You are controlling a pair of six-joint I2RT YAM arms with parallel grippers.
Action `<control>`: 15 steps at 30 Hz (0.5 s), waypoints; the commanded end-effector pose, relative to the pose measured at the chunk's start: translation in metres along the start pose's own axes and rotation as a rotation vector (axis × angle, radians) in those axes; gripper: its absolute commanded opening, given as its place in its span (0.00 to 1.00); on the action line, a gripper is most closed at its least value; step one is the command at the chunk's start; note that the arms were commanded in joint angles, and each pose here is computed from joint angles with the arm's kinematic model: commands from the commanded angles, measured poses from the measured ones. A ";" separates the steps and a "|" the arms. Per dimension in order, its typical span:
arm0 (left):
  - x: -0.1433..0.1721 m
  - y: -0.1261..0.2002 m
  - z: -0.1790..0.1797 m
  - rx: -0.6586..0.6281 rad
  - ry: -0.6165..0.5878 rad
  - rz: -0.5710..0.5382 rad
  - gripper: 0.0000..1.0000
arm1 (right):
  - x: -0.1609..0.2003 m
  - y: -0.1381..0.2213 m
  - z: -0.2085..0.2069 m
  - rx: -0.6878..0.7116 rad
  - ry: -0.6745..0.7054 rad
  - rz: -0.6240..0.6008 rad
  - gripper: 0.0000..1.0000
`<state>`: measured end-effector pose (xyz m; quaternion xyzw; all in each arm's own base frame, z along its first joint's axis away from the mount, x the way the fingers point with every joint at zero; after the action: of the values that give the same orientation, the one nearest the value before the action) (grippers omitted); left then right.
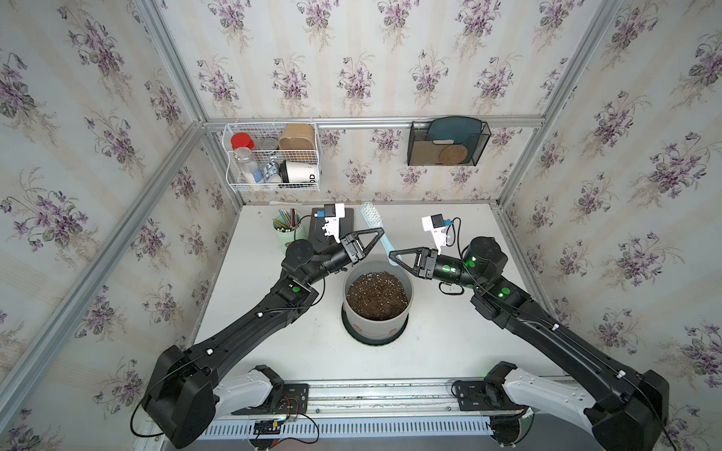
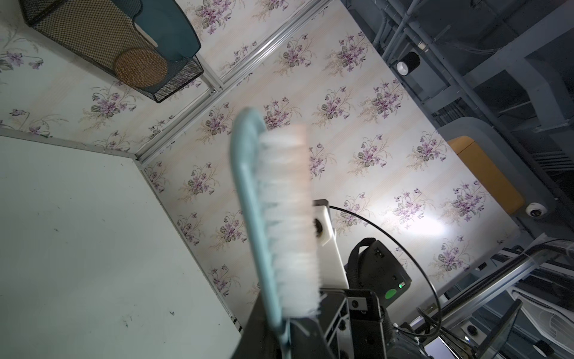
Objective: Scrub the dried mud off the ceramic pot
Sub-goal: Adjust the brush, then brush off the soil from the pot.
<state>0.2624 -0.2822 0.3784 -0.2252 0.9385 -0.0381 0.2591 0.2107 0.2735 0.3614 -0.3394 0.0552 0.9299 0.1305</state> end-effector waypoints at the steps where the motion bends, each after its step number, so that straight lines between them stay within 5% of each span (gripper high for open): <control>1: 0.006 0.006 0.024 -0.197 -0.065 0.058 0.49 | -0.011 0.009 -0.005 0.121 0.065 -0.048 0.00; 8: -0.014 0.062 0.083 -0.852 -0.403 0.141 0.60 | -0.017 0.098 -0.083 0.928 0.118 -0.090 0.00; 11: 0.002 0.069 0.106 -0.928 -0.414 0.277 0.59 | 0.014 0.129 -0.116 1.138 0.091 -0.004 0.00; 15: 0.023 0.072 0.130 -0.946 -0.371 0.374 0.65 | 0.061 0.152 -0.140 1.226 -0.019 0.102 0.00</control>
<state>0.2917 -0.2311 0.2672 -0.1964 0.8321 0.4277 0.2935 0.2274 0.1445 0.2452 -0.2359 0.5218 0.7757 0.2653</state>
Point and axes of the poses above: each gripper's point midway between its finger pads, its own y axis back along the fingers, its own z axis along the line the jaws close on, x = y × z, the point moved 2 cm from there along y, back along the fingers, and after that the axes turned 7 degrees about y, right-handed, at the moved point
